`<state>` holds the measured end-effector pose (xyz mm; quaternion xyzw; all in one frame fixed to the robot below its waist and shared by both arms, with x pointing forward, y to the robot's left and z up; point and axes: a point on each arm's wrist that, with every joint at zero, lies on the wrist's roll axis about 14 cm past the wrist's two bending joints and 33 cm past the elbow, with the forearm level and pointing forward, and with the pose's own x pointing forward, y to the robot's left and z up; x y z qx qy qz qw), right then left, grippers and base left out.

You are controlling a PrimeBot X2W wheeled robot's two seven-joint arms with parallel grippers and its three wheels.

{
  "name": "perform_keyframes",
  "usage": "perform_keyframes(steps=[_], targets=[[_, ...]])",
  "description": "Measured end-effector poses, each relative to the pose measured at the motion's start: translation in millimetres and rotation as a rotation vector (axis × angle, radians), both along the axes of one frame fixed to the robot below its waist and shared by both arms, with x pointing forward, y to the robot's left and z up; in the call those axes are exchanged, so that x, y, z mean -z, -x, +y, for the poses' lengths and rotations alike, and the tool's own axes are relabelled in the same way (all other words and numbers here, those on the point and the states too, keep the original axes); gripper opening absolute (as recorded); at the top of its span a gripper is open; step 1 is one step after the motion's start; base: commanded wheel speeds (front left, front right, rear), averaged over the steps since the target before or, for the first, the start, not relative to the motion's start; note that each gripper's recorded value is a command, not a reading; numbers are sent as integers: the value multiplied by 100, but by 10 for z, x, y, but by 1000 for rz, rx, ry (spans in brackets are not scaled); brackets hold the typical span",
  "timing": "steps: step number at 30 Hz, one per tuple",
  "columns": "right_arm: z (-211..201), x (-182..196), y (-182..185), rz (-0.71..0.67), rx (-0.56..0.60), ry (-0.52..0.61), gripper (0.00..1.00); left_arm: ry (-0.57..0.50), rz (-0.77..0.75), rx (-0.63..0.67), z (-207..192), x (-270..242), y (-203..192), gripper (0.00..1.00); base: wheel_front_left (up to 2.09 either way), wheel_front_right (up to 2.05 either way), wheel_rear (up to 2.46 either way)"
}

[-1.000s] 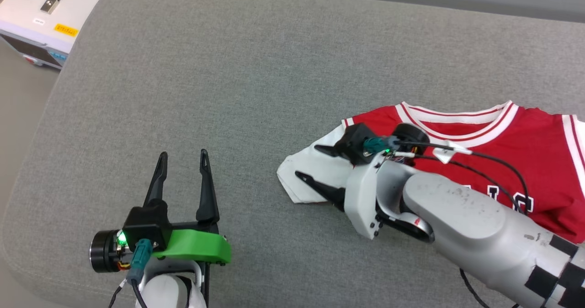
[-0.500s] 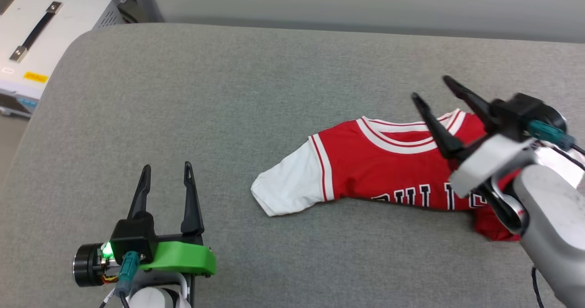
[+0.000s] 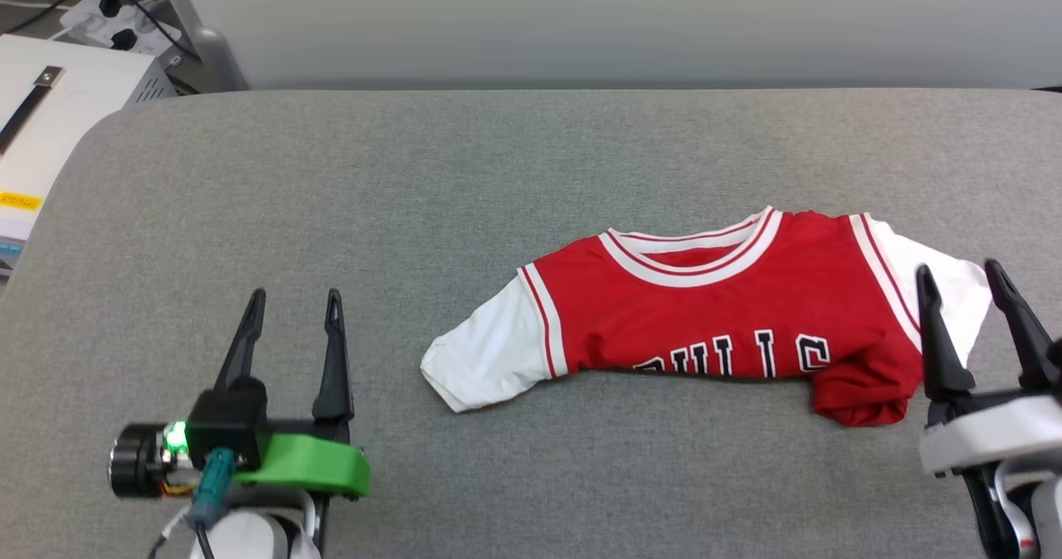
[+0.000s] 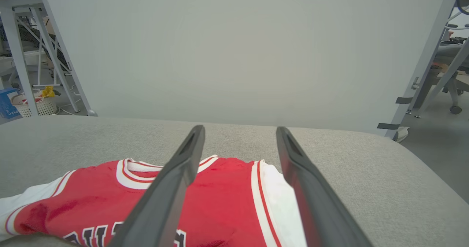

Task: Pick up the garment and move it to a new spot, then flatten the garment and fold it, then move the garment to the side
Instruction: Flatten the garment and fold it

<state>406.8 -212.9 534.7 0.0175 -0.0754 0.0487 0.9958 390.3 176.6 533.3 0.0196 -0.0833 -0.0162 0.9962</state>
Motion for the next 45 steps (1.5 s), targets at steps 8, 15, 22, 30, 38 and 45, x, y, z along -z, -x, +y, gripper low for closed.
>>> perform_keyframes(steps=[8,15,22,30,38,45], targets=[[-242,110,264,28,98,6,100,-93,-24,195,-186,-244,-447,100,0,0,0],[-252,146,291,37,110,12,100,-127,319,413,-619,17,-780,100,0,0,0],[-259,242,238,64,117,13,100,-163,662,573,-886,215,-840,100,0,0,0],[-236,247,42,57,111,30,100,-361,959,720,-1210,575,-823,100,0,0,0],[-435,340,47,84,178,45,100,-519,1268,726,-885,1359,-578,100,0,0,0],[-487,440,34,111,203,46,100,-508,1370,748,-795,1650,-477,100,0,0,0]])
